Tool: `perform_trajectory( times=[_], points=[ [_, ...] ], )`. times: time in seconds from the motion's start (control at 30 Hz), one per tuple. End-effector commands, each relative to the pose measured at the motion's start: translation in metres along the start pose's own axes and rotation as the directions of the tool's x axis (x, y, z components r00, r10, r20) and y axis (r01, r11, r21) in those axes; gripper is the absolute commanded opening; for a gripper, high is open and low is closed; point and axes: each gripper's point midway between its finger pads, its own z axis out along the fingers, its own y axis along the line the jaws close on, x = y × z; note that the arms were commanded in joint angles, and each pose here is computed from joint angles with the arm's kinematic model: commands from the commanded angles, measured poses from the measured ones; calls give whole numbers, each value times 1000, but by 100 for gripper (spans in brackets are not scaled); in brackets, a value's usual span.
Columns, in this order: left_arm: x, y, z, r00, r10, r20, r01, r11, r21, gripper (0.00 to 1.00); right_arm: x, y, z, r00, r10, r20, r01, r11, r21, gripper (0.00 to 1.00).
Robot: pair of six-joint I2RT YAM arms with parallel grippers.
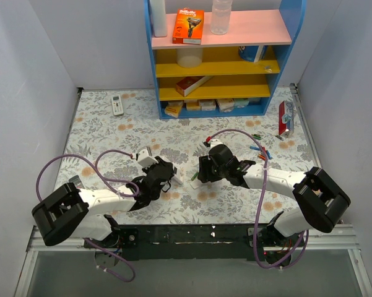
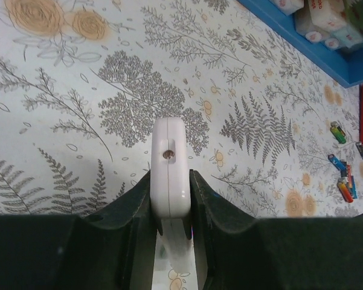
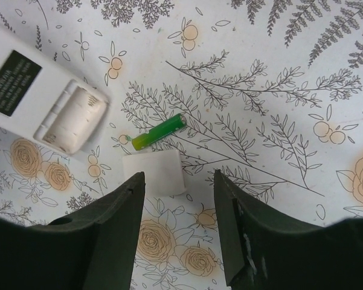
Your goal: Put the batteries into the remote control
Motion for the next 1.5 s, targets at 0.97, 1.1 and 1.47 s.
perform_trajectory(
  times=[0.97,1.1,1.47],
  points=[
    [40,68,-21,964,-250,-90,231,955,-185,35,37,-30,2,898,-346,-271,420,857,299,73],
    [48,63,-20,954,-272,-124,246,950,-191,48,37,-42,-9,908,-320,-272,399,858,324,73],
    [72,42,-38,876,-399,-271,355,914,-198,90,29,-45,-28,927,-289,-239,353,885,302,73]
  ],
)
